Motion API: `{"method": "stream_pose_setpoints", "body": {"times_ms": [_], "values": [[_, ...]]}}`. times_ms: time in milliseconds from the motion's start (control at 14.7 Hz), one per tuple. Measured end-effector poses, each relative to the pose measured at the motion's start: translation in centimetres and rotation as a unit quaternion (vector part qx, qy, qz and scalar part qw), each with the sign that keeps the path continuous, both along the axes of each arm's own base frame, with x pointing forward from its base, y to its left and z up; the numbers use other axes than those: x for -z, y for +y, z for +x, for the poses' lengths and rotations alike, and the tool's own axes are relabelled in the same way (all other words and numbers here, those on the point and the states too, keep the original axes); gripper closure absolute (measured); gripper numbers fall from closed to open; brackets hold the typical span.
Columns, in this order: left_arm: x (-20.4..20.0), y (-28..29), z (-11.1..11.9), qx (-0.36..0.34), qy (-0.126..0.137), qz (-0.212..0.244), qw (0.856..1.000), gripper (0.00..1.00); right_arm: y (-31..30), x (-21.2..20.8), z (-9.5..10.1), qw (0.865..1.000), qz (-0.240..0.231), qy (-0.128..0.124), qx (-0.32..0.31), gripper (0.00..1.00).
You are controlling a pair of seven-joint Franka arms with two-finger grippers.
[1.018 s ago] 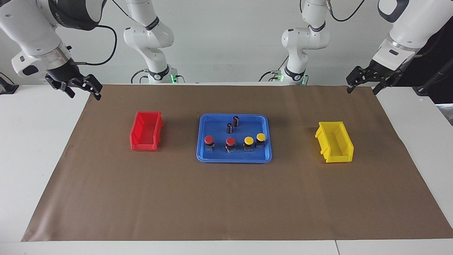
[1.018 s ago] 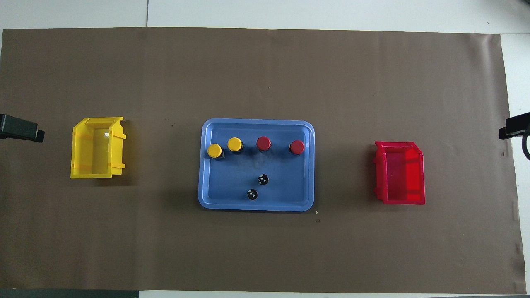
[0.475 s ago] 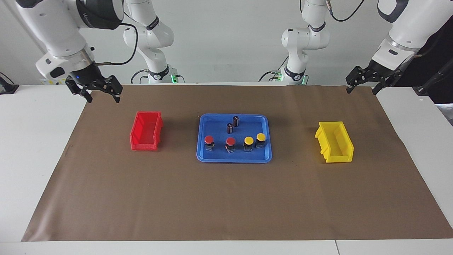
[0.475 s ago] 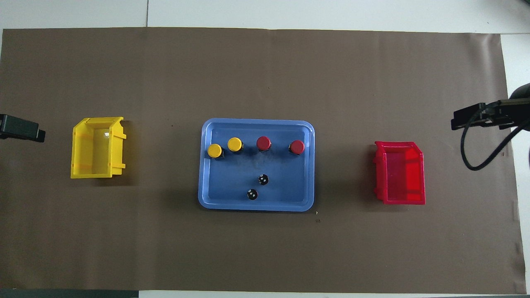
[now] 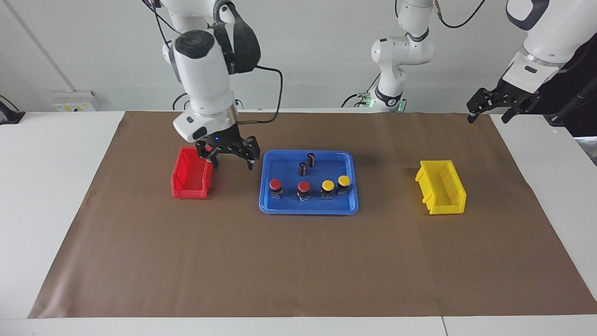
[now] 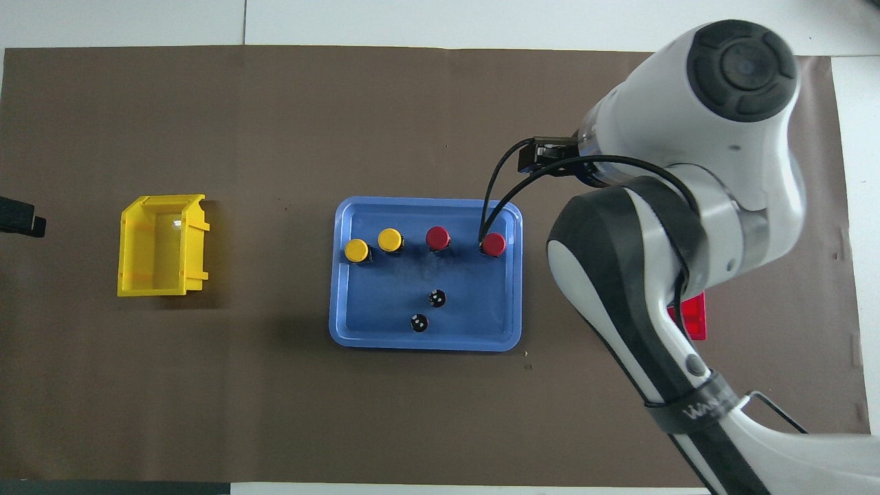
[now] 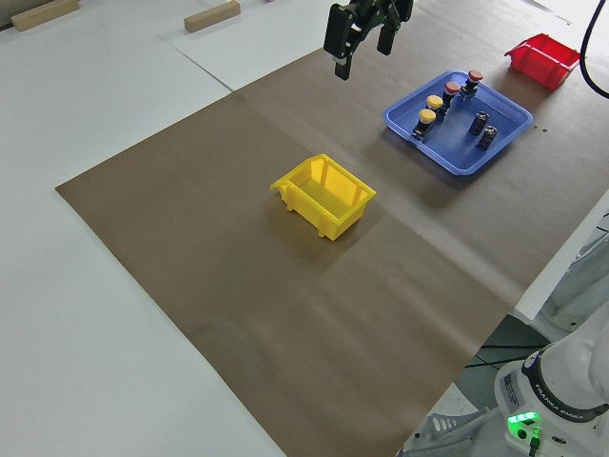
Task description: Sort red and yellow buttons by color
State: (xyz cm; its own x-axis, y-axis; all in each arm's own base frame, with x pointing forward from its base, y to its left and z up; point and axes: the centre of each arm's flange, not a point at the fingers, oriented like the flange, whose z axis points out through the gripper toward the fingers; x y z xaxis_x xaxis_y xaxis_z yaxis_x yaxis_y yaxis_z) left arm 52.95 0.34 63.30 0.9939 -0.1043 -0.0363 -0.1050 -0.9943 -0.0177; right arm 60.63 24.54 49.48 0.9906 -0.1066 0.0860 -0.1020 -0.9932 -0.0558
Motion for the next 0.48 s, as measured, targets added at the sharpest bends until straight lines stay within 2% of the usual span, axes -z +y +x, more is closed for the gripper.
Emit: {"method": "stream_pose_setpoints", "body": {"times_ms": [204, 475], "values": [[0.0, -0.3, 0.0, 0.001, 0.000, 0.001, 1.000, 0.00, 3.4, 5.1, -0.2, 1.000, 0.000, 0.000, -0.012, 0.00], [0.0, -0.2, 0.0, 0.000, -0.001, 0.002, 1.000, 0.00, 4.3, 9.6, -1.3, 1.000, 0.001, -0.004, -0.021, 0.00]]}}
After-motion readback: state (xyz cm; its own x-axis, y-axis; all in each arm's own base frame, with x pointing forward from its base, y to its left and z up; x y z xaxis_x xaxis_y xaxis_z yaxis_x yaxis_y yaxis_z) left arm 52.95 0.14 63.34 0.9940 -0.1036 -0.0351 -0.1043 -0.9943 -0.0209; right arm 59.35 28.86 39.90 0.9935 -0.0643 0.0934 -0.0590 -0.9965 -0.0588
